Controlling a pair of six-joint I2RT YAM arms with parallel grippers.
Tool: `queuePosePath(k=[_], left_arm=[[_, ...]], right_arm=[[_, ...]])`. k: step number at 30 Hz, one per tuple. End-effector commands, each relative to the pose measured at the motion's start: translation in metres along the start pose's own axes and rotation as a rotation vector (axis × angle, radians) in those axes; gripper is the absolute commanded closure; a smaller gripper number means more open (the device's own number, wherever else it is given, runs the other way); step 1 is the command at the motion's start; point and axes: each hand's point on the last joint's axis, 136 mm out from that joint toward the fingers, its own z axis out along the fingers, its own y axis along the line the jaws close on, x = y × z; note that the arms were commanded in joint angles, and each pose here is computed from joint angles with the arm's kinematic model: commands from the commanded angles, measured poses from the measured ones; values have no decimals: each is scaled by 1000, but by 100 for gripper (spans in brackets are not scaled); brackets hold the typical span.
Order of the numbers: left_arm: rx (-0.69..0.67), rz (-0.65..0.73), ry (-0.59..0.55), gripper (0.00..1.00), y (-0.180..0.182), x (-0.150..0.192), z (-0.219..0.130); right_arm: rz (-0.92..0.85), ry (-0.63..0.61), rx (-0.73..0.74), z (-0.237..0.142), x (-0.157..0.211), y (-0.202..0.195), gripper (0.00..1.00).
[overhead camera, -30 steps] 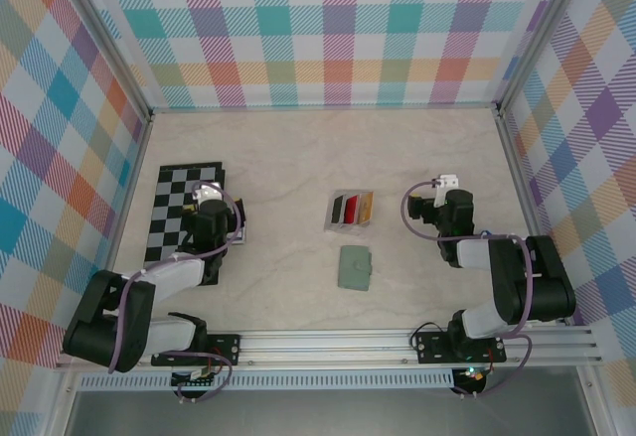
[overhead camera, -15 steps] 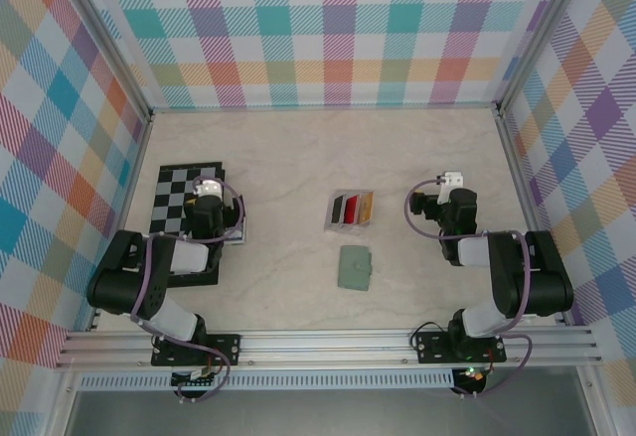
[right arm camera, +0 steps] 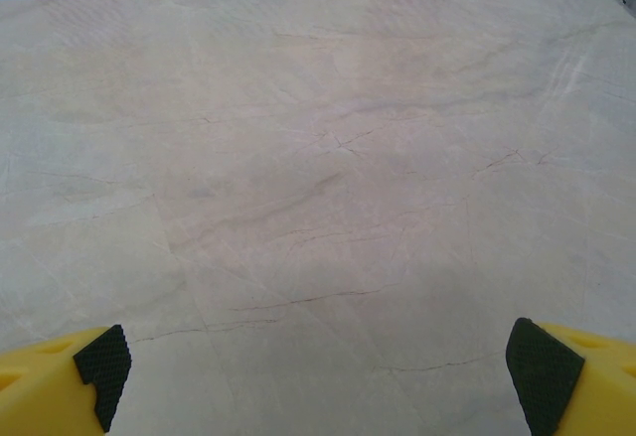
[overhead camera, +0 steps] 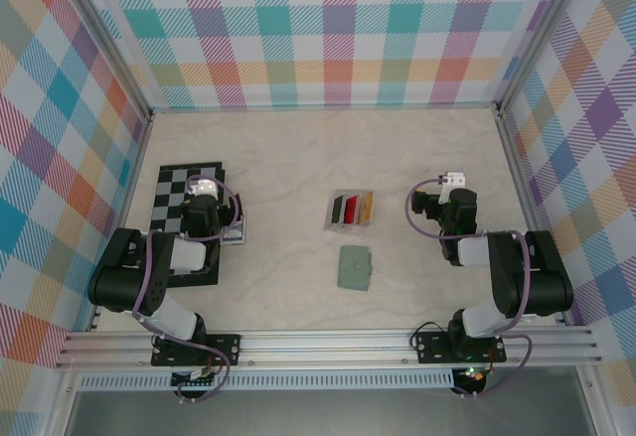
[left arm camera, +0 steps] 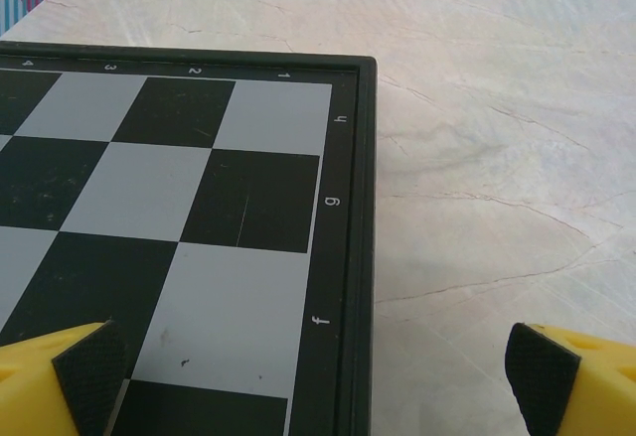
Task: Put the credit cards into the card holder
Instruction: Reset both arms
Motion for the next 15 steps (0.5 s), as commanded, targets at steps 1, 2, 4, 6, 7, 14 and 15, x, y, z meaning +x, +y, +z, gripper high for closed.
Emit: queuePosePath(k=[1,2,4,6,7,14,15], left_arm=[[5,-32,-54,0,1,-19,2],[4,-32,-55,0,1,-19,2],[6,-32,-55,0,0,-19,2],[5,-30,-53,0,0,-19,2],[5,-31,-54,0,1,-19,2],[5,-31,-53,0,1,-18,2],[6,-32,-55,0,0,-19,2]], right_arm=[[19,-44,7,3,-15,-2,0],[19,-43,7,3,-15,-2,0],[19,-42,7,3,-15,-2,0],[19,-42,6,3,-15,-2,0],[18,-42,6,3,-15,-2,0],[23,-39,-1,4,-15,-2,0],[22,-39,0,4,-15,-2,0]])
